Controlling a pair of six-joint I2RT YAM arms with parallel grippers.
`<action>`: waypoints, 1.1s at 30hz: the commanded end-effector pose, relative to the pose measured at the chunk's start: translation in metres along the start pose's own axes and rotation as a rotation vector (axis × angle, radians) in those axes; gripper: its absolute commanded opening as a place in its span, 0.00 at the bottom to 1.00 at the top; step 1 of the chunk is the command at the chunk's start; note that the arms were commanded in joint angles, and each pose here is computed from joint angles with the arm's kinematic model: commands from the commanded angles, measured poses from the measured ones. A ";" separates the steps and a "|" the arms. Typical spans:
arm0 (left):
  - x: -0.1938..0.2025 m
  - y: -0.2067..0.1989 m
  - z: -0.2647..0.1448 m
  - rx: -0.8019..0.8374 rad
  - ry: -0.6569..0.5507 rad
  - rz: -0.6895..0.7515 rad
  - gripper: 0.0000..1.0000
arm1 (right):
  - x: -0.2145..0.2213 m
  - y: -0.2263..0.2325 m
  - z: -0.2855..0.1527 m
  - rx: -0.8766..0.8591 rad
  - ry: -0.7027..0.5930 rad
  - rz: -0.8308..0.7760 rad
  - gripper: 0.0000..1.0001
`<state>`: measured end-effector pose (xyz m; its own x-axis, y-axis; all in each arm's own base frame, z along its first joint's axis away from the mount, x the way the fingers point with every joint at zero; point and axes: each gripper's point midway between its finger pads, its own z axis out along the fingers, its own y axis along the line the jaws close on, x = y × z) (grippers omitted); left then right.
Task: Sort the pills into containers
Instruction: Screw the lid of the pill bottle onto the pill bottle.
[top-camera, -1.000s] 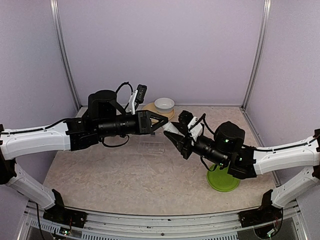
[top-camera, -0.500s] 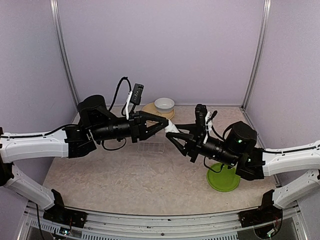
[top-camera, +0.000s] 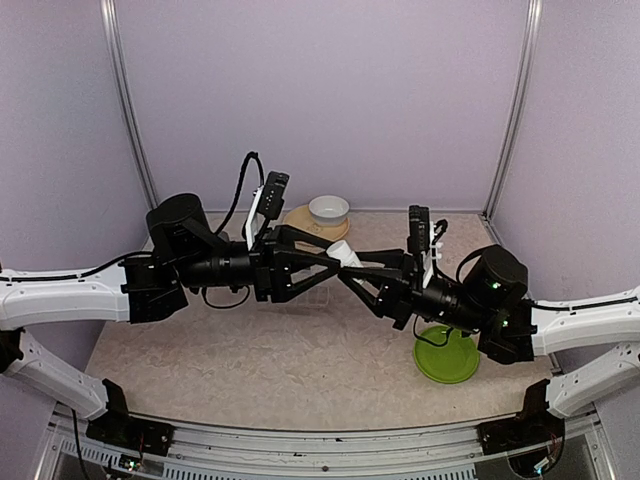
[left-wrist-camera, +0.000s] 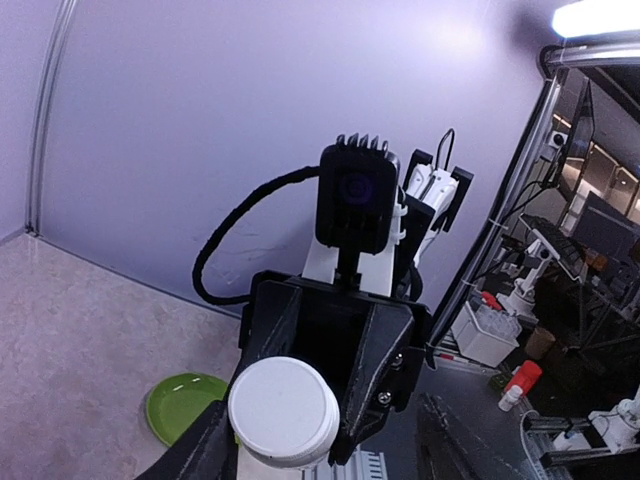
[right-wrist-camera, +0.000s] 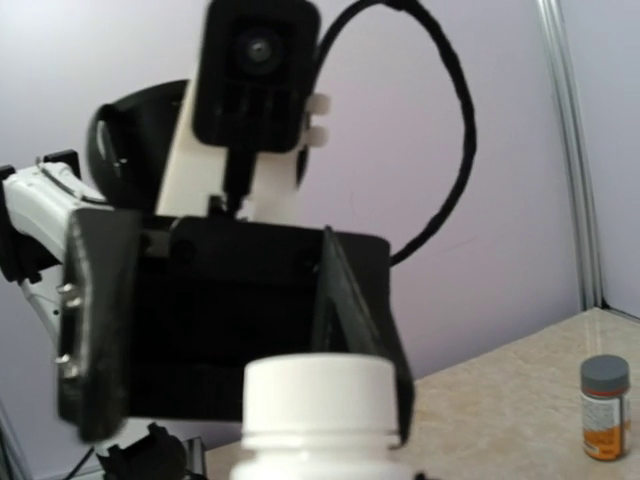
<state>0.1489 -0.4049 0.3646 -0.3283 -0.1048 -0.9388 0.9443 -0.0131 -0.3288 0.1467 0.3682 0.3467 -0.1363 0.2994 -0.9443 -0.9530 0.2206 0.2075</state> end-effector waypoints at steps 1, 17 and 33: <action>-0.003 0.007 -0.006 -0.087 -0.008 -0.017 0.66 | 0.000 -0.010 -0.006 0.065 -0.003 -0.025 0.00; 0.000 0.028 -0.001 -0.196 0.010 -0.039 0.64 | 0.007 -0.017 -0.003 0.096 0.027 -0.064 0.00; -0.002 0.024 0.010 -0.160 0.012 -0.039 0.53 | 0.017 -0.020 0.003 0.101 0.052 -0.073 0.00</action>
<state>0.1781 -0.4092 0.3488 -0.3832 -0.0895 -0.9193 0.9021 0.1775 -0.3933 0.1625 0.3716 0.3218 -0.0994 0.2216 -0.9701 -0.9318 0.3214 0.1688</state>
